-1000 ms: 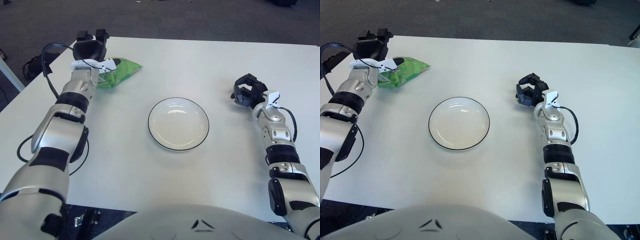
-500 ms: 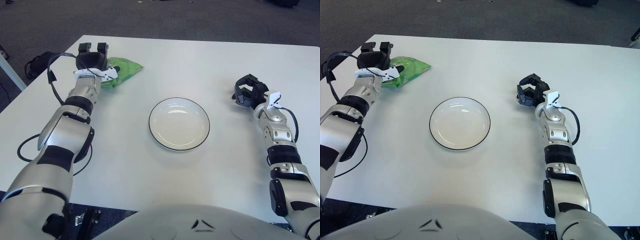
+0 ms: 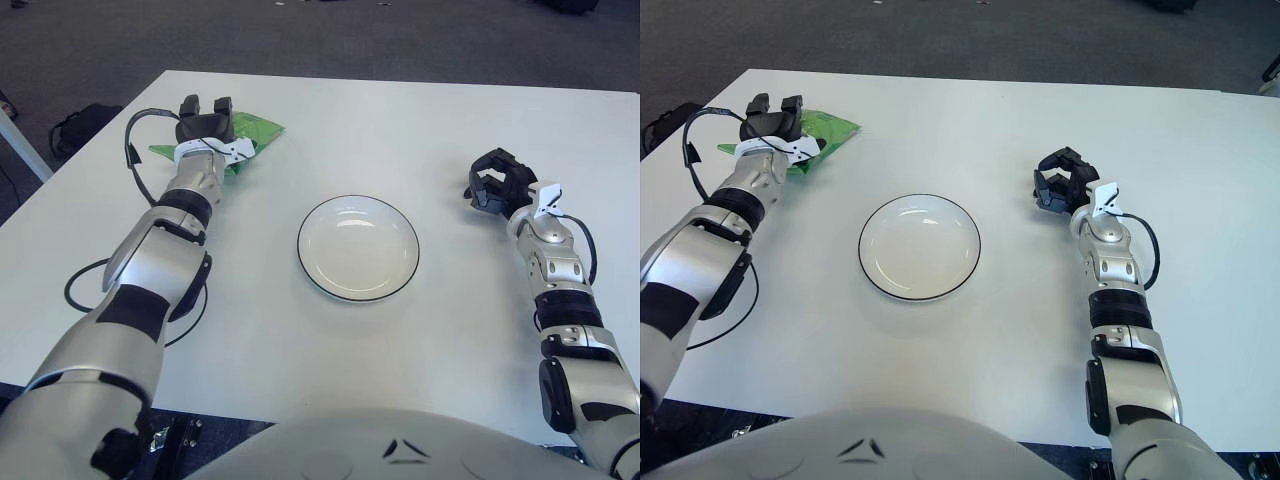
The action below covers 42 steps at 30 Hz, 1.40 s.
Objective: Put the snack into the plate.
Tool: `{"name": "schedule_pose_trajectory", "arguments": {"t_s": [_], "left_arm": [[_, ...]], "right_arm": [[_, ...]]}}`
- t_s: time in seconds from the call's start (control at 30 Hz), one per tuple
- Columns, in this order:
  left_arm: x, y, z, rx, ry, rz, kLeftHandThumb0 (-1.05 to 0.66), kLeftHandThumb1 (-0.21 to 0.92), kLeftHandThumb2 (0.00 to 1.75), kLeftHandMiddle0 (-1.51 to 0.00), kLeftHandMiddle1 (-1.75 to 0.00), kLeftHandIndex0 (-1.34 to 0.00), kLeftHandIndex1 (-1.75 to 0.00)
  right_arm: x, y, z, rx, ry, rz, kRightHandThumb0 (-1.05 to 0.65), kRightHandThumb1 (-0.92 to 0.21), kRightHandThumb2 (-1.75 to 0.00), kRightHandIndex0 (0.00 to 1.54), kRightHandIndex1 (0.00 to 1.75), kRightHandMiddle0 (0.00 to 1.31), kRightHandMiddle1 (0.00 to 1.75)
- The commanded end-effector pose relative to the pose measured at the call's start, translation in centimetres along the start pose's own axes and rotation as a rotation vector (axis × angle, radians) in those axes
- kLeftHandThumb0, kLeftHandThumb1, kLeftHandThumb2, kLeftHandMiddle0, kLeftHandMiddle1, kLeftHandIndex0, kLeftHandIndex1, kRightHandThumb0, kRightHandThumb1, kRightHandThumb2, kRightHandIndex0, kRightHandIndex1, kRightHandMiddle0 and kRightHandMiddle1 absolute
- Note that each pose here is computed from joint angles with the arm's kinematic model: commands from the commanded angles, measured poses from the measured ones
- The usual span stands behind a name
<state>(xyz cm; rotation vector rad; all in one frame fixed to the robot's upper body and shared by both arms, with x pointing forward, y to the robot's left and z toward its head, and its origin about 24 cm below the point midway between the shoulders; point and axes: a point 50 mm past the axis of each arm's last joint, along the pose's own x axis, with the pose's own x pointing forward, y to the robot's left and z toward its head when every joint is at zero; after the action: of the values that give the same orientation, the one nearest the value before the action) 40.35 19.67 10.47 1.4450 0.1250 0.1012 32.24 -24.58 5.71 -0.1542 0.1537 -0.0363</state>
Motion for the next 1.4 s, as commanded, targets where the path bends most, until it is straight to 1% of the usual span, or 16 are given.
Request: {"name": "schedule_pose_trajectory", "arguments": {"t_s": [0.0, 0.17, 0.3, 0.5, 0.67, 0.93, 1.07, 1.1, 1.13, 1.17, 1.2, 1.23, 1.27, 1.33, 1.37], "left_arm": [[0.1, -0.1, 0.3, -0.057, 0.014, -0.039, -1.05, 0.92, 0.94, 0.00, 0.00, 0.00, -0.13], [-0.1, -0.5, 0.5, -0.109, 0.015, -0.069, -1.05, 0.92, 0.94, 0.00, 0.00, 0.00, -0.14], [-0.4, -1.5, 0.9, -0.141, 0.013, -0.107, -1.05, 0.92, 0.91, 0.00, 0.00, 0.00, -0.19], [-0.7, -2.3, 1.5, -0.150, 0.001, -0.138, -1.05, 0.92, 0.88, 0.00, 0.00, 0.00, -0.29], [-0.9, -3.1, 1.6, -0.132, 0.010, -0.160, -1.05, 0.92, 0.86, 0.00, 0.00, 0.00, -0.32], [-1.1, -3.4, 1.3, -0.107, 0.031, -0.153, -1.05, 0.92, 0.82, -0.01, -0.01, 0.00, -0.35], [-1.4, -4.0, 0.4, -0.069, 0.064, -0.146, -1.05, 0.92, 0.79, -0.05, -0.03, 0.00, -0.40], [-1.6, -4.4, -0.1, -0.056, 0.074, -0.138, -1.05, 0.92, 0.78, -0.07, -0.04, 0.00, -0.42], [-1.7, -4.6, -0.4, -0.047, 0.081, -0.133, -1.05, 0.92, 0.75, -0.06, -0.24, 0.00, -0.48], [-1.8, -4.7, -0.5, -0.038, 0.086, -0.118, -1.05, 0.92, 0.74, -0.05, -0.33, 0.00, -0.50], [-1.8, -4.7, -0.6, -0.033, 0.088, -0.108, -1.04, 0.92, 0.71, -0.03, -0.49, 0.00, -0.55], [-1.9, -4.7, -0.8, -0.027, 0.089, -0.100, -1.04, 0.92, 0.70, -0.02, -0.59, 0.00, -0.58], [-1.9, -4.8, -0.9, -0.024, 0.089, -0.095, -1.03, 0.92, 0.69, -0.01, -0.64, 0.00, -0.60], [-2.1, -4.9, -1.3, 0.005, 0.079, -0.072, -0.98, 0.92, 0.67, -0.01, -0.82, 0.00, -0.68], [-2.1, -5.0, -1.3, 0.014, 0.074, -0.063, -0.96, 0.92, 0.66, 0.00, -0.86, 0.00, -0.70]], "right_arm": [[-2.6, 1.4, -7.1, 0.010, 0.315, 0.054, -0.01, -0.43, -1.14, 0.61, 1.57, 0.31, 1.75], [-2.6, 1.4, -7.1, 0.003, 0.314, 0.058, -0.01, -0.43, -1.14, 0.61, 1.58, 0.31, 1.75], [-2.6, 1.5, -7.1, -0.002, 0.314, 0.063, -0.01, -0.42, -1.16, 0.61, 1.59, 0.31, 1.75], [-2.6, 1.5, -7.0, -0.018, 0.313, 0.065, -0.01, -0.43, -1.16, 0.60, 1.60, 0.31, 1.75], [-2.7, 1.5, -7.0, -0.023, 0.311, 0.064, -0.01, -0.43, -1.15, 0.60, 1.60, 0.31, 1.75], [-2.7, 1.6, -6.9, -0.024, 0.307, 0.064, -0.01, -0.45, -1.13, 0.59, 1.60, 0.30, 1.75], [-2.8, 1.7, -6.8, -0.037, 0.306, 0.074, -0.01, -0.45, -1.12, 0.59, 1.60, 0.29, 1.75], [-2.8, 1.8, -6.8, -0.038, 0.305, 0.077, -0.01, -0.46, -1.12, 0.59, 1.60, 0.29, 1.75], [-2.8, 1.8, -6.8, -0.040, 0.304, 0.079, -0.01, -0.46, -1.12, 0.59, 1.59, 0.29, 1.75], [-2.8, 1.9, -6.7, -0.043, 0.303, 0.082, -0.01, -0.46, -1.12, 0.59, 1.59, 0.29, 1.75], [-2.8, 1.9, -6.7, -0.045, 0.303, 0.083, -0.01, -0.46, -1.11, 0.59, 1.59, 0.29, 1.75], [-2.8, 1.9, -6.7, -0.047, 0.302, 0.084, -0.01, -0.46, -1.11, 0.59, 1.59, 0.29, 1.75], [-2.8, 1.9, -6.7, -0.049, 0.302, 0.085, -0.01, -0.46, -1.11, 0.59, 1.59, 0.29, 1.75], [-2.9, 2.0, -6.6, -0.057, 0.301, 0.089, -0.01, -0.46, -1.11, 0.59, 1.59, 0.28, 1.75], [-2.9, 2.0, -6.6, -0.060, 0.300, 0.090, -0.01, -0.46, -1.11, 0.59, 1.60, 0.28, 1.75]]}}
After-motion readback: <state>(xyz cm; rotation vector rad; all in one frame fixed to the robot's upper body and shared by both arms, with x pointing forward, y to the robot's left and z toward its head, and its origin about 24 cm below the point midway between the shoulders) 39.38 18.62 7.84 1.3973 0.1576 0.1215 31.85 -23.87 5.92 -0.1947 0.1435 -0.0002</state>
